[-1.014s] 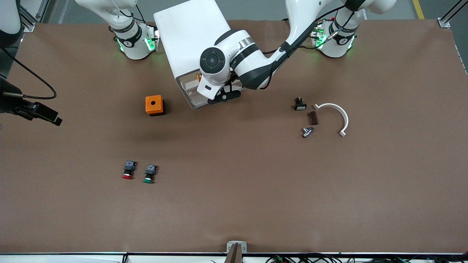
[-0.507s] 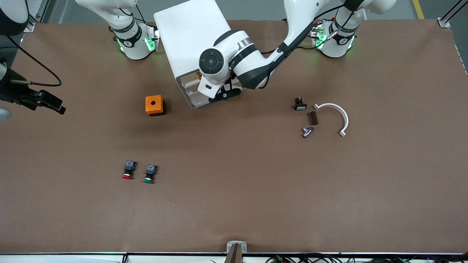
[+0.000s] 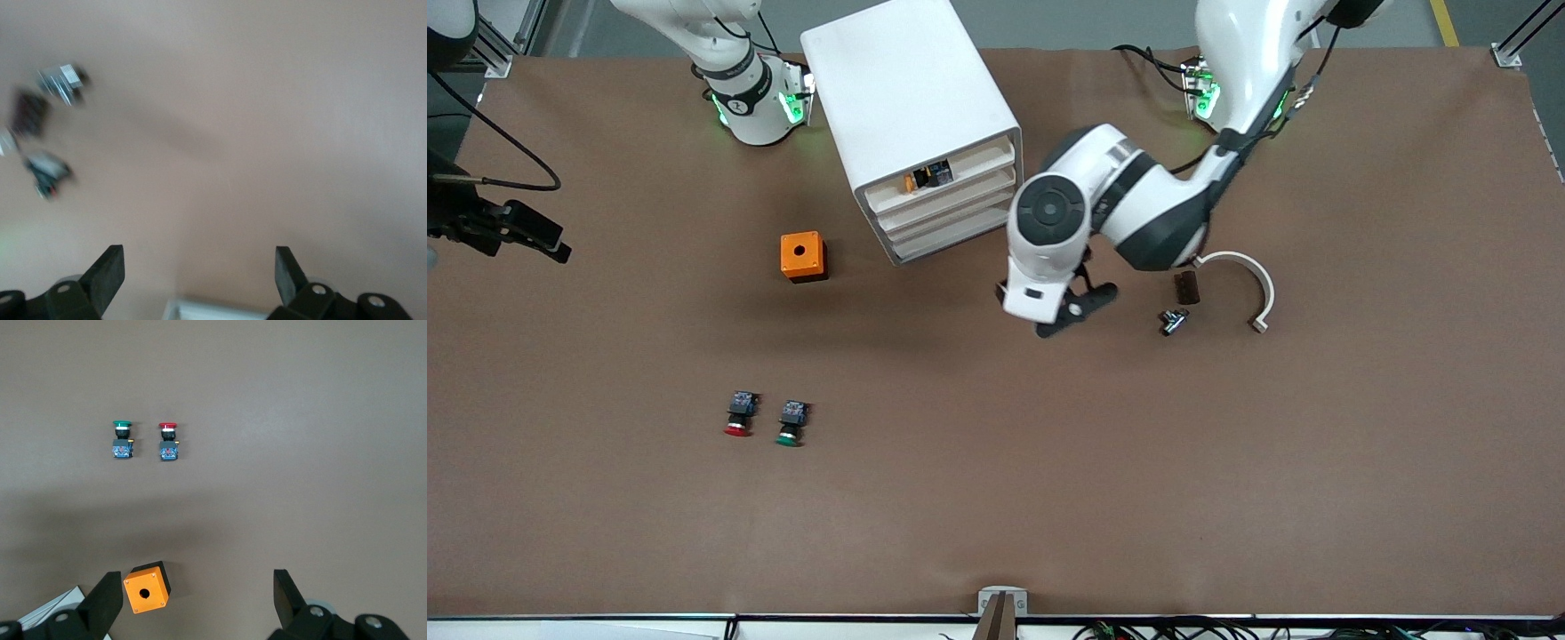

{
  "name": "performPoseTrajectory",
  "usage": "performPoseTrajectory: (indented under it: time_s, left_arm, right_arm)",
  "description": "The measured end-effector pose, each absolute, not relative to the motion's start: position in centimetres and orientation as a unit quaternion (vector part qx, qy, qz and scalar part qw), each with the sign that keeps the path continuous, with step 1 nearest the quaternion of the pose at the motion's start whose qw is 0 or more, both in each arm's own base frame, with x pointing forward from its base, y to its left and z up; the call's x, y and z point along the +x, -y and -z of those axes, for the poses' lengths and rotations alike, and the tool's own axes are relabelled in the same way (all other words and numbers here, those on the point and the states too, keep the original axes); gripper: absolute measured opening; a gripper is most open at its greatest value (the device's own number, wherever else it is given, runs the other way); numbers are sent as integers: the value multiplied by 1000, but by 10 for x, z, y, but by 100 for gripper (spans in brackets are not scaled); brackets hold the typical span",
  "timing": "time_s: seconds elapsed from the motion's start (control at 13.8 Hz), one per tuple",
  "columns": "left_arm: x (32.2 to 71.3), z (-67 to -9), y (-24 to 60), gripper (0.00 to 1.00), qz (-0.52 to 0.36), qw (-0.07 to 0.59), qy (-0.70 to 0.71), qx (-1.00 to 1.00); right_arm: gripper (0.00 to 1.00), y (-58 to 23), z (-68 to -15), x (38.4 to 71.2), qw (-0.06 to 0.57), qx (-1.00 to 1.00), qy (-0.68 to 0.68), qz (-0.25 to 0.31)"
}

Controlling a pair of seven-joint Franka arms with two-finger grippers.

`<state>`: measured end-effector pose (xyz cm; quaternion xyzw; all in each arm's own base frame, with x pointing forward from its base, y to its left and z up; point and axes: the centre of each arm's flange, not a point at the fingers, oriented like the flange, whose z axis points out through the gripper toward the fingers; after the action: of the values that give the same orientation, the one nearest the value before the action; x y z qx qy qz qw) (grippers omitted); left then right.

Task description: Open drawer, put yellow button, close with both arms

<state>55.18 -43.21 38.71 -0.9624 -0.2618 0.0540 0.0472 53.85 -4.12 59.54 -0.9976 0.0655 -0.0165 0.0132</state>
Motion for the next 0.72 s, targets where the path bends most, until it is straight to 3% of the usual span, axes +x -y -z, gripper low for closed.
performPoseTrajectory:
  time_s: [0.43,0.72]
  left_arm:
    - [634,-453,281,100,-5,27,242,-970]
    - [656,-507,186,100,29,17,202,-979]
  right_arm:
    - [100,33,-598,540,13,-998,-58,21]
    - [100,33,-599,540,13,-998,-57,21]
